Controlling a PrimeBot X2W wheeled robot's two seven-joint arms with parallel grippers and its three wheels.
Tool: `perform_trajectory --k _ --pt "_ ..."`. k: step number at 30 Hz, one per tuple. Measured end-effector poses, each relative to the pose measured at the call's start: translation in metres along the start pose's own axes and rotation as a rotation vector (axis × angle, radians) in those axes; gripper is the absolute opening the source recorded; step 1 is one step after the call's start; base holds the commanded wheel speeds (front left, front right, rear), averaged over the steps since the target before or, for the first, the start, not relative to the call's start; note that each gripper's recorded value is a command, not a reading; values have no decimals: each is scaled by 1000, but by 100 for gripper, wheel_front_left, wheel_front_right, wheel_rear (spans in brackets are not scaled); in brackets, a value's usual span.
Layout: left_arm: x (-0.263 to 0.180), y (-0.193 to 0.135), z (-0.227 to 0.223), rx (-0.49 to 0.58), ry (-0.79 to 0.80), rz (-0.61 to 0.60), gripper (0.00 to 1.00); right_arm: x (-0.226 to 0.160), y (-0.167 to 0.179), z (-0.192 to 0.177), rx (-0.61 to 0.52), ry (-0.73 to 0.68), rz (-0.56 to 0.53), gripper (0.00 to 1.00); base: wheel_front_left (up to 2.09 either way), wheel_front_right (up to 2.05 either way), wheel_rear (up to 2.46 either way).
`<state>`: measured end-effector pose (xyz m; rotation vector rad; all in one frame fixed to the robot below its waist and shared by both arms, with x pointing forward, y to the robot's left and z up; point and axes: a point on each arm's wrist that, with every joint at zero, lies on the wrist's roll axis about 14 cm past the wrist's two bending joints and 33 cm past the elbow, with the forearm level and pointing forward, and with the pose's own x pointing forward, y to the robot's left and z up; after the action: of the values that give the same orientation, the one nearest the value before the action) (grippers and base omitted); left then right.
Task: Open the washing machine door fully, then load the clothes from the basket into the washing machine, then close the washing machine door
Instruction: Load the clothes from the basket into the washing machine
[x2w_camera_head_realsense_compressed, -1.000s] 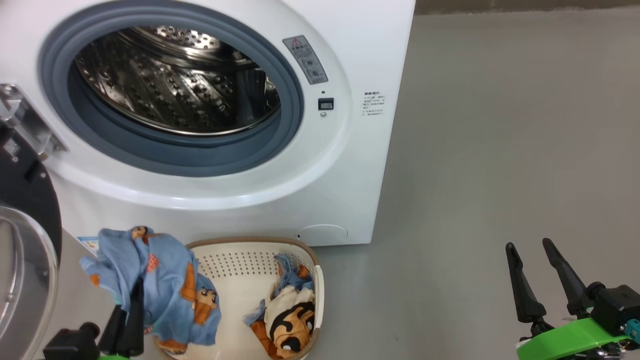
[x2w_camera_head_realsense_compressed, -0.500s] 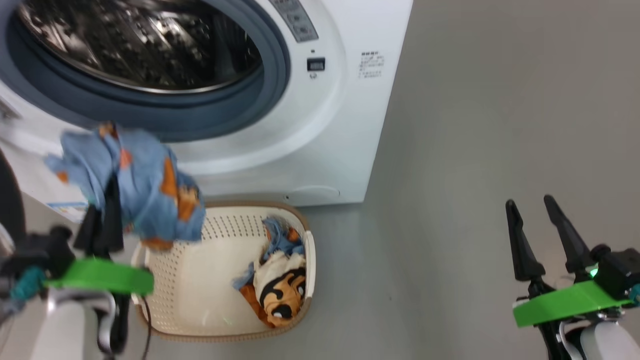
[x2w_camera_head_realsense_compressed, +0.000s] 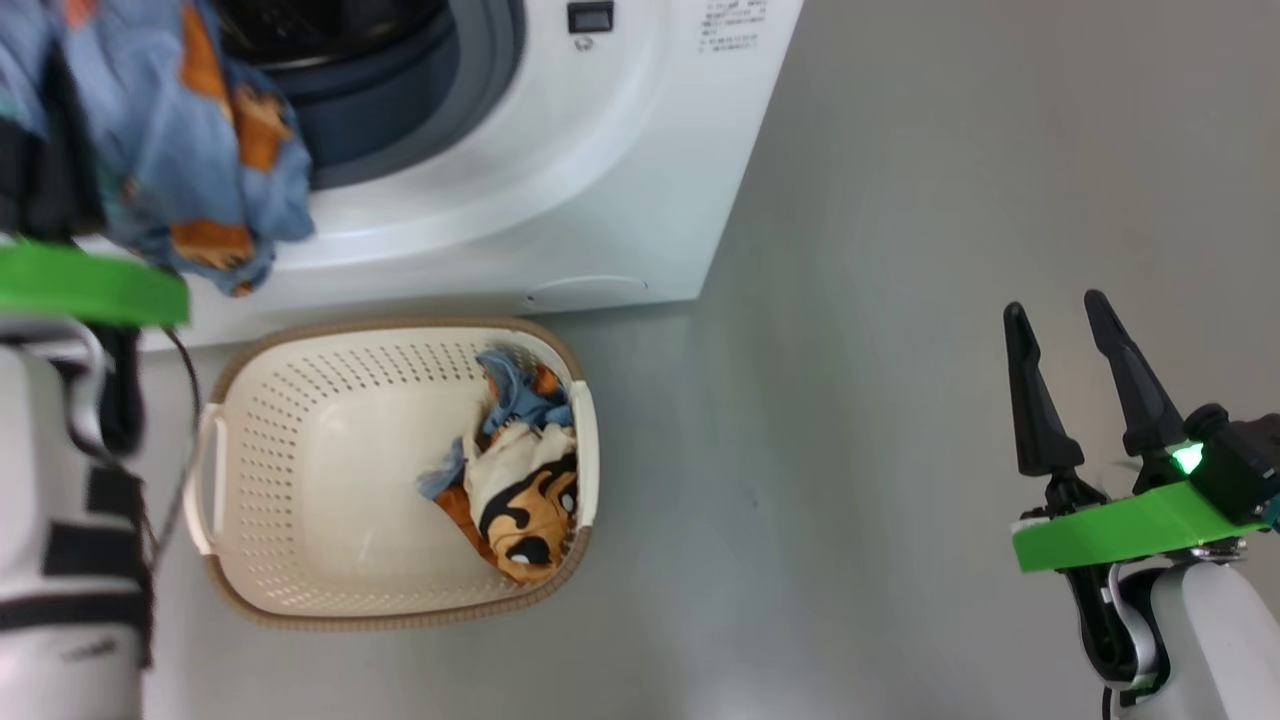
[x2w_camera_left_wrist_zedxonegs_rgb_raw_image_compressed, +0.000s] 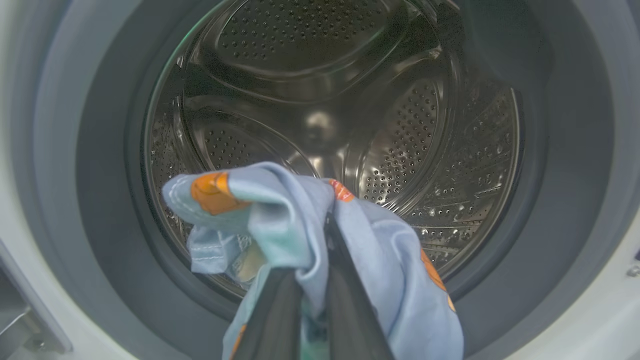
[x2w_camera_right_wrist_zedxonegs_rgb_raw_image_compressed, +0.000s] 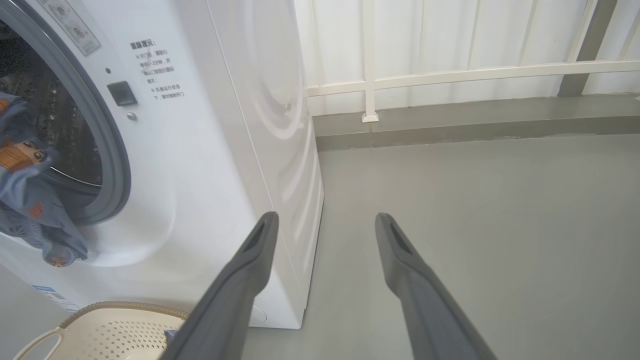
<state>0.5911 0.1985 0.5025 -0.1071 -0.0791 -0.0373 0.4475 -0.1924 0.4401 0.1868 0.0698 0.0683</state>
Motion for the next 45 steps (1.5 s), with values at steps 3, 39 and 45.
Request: perform_trajectory --k 3,39,45 --pt "22 2 2 10 -10 4 0 5 -4 -6 -1 11 -9 100 0 0 0" --pt "127 -24 55 19 -235 -33 0 9 -23 -34 -15 78 -61 100 0 0 0" --pt "123 -21 22 2 -154 -23 100 10 -20 -36 -9 81 -57 100 0 0 0"
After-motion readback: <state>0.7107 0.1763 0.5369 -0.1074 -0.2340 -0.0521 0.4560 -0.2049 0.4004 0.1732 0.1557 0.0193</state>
